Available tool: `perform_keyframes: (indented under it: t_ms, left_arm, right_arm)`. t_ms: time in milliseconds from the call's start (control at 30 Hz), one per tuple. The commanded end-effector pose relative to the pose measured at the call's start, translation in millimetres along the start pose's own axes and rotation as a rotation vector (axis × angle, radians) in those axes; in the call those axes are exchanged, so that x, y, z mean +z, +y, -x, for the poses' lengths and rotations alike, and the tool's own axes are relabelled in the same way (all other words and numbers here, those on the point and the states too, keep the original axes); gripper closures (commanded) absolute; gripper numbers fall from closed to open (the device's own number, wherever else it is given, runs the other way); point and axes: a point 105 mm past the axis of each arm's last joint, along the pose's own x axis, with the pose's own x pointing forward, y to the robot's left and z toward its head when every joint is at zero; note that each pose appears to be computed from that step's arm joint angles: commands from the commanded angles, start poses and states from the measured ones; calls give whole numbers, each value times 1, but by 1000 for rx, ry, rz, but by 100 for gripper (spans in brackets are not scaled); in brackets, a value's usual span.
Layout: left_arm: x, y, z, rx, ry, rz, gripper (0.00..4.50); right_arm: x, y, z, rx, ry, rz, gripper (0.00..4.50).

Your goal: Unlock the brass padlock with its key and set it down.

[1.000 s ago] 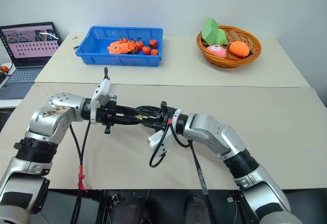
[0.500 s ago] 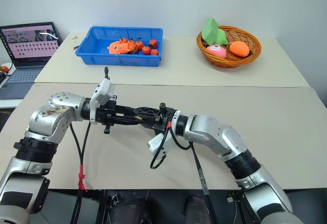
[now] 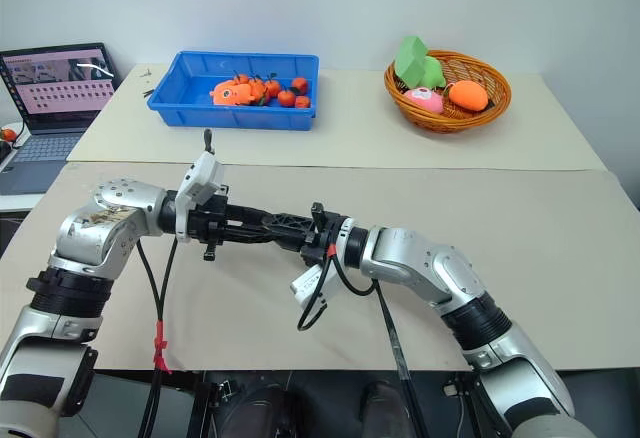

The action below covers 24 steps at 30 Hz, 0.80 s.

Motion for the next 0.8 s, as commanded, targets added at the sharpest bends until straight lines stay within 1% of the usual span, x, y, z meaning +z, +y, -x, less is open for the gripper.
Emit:
perform_keyframes:
  t_ms: [33, 467, 533, 567, 600, 633, 667, 700, 767, 800]
  left_arm:
    - [5, 0, -1, 3, 4, -27, 366]
    - [5, 0, -2, 2, 4, -35, 366]
    - [6, -1, -2, -3, -3, -39, 264]
    - [6, -2, -2, -12, -5, -38, 245]
    - [6, -3, -2, -17, -6, -39, 213]
    - [6, -1, -2, -4, -4, -46, 165]
    - [5, 0, -2, 5, -1, -50, 139]
    - [5, 1, -2, 11, 1, -52, 96]
    - [6, 2, -1, 13, 0, -49, 27]
    - [7, 2, -1, 14, -2, -48, 27]
  right_arm:
    - [4, -31, 0, -121, -31, 15, 432]
    - [3, -33, 0, -126, -23, 1, 434]
    - [3, -33, 0, -125, -22, 1, 434]
    - [3, -32, 0, -124, -21, 0, 434]
    - [3, -32, 0, -124, -21, 0, 434]
    - [3, -32, 0, -123, -21, 0, 434]
    - [2, -32, 0, -123, -20, 0, 434]
    - [2, -32, 0, -123, -20, 0, 434]
    - [2, -32, 0, -122, -18, 0, 434]
    - [1, -32, 0, -121, -17, -1, 434]
